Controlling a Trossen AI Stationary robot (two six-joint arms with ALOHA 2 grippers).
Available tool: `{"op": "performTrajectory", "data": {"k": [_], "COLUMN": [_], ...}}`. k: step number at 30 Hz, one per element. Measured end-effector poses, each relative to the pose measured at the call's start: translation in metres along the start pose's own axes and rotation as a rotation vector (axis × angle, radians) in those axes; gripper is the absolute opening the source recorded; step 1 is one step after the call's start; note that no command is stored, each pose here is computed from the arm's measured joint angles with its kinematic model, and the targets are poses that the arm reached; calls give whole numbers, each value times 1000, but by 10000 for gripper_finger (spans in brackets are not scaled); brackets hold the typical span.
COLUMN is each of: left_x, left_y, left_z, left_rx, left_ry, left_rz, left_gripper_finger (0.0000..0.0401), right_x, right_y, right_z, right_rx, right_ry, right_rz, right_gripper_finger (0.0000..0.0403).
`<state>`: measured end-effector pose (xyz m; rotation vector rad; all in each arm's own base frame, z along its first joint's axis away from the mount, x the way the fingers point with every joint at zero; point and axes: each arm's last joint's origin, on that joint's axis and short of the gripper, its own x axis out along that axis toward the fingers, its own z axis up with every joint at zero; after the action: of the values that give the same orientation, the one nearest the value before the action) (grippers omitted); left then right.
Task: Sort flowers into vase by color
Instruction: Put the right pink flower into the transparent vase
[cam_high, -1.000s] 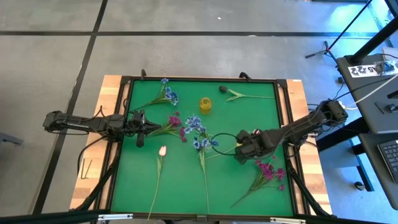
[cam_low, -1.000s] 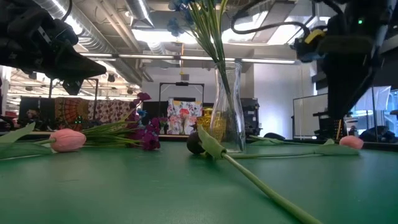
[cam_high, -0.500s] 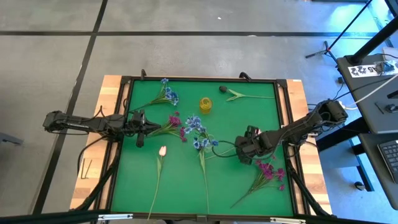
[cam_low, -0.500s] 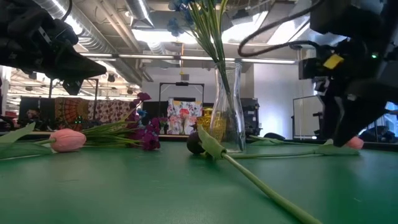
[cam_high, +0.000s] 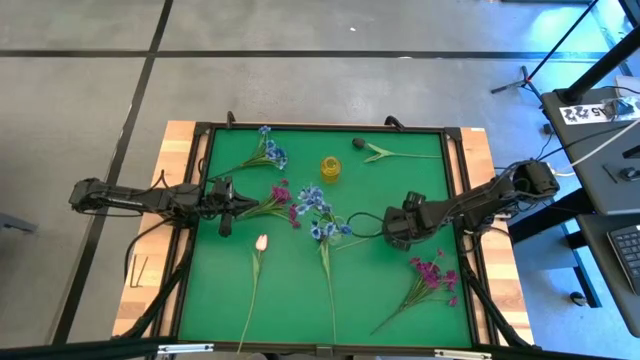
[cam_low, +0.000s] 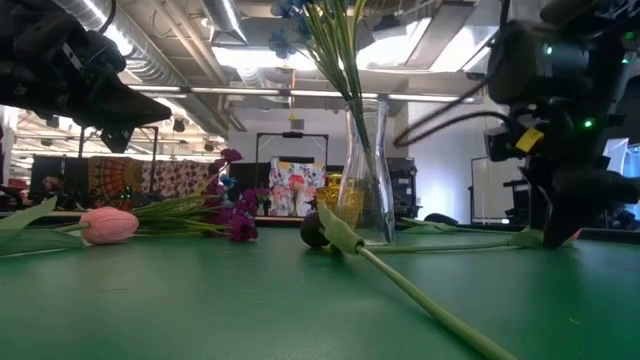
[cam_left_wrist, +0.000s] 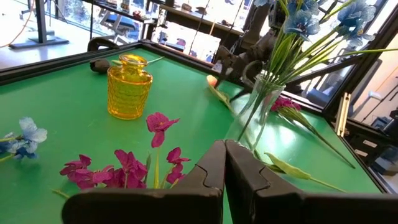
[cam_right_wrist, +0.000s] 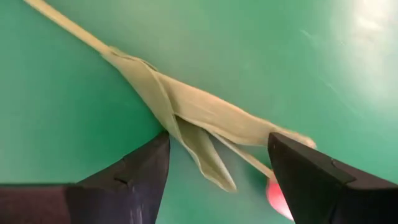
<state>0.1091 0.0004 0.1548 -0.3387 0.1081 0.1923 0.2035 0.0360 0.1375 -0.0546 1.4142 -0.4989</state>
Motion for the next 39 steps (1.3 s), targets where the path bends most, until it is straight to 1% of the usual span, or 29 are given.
{"op": "performTrajectory", "data": {"k": [3,6,8,14,19,23,25,28,30,33,37,39], "left_x": [0,0,0,0,0,0,0,0,0,0,0,0], "left_y": [0,0,0,0,0,0,0,0,0,0,0,0], "left_z": [0,0,0,0,0,0,0,0,0,0,0,0], "left_rx": [0,0,0,0,-2,-5,-12,-30,-31,-31,-31,-31], "left_ry": [0,0,0,0,1,1,1,1,1,1,1,1], "left_rz": [0,0,-1,-1,-1,-1,-2,-2,-2,-2,-2,-1], "left_gripper_finger": [0,0,0,0,0,0,0,0,0,0,0,0], "right_x": [2,3,3,1,-17,-40,-51,-60,-58,-47,-28,-21], "right_y": [-8,-16,-22,-28,-28,-33,-36,-40,-39,-32,-20,-16], "right_z": [-4,-10,-11,-2,9,18,19,18,17,15,15,14], "right_rx": [-17,-67,-61,20,123,260,370,575,661,745,792,802], "right_ry": [46,106,124,123,124,80,41,-32,-52,-43,-39,-33], "right_rz": [-72,-159,-209,-198,-123,-52,-11,76,146,257,410,467], "right_gripper_finger": [269,269,269,269,269,269,268,269,269,269,269,269]}}
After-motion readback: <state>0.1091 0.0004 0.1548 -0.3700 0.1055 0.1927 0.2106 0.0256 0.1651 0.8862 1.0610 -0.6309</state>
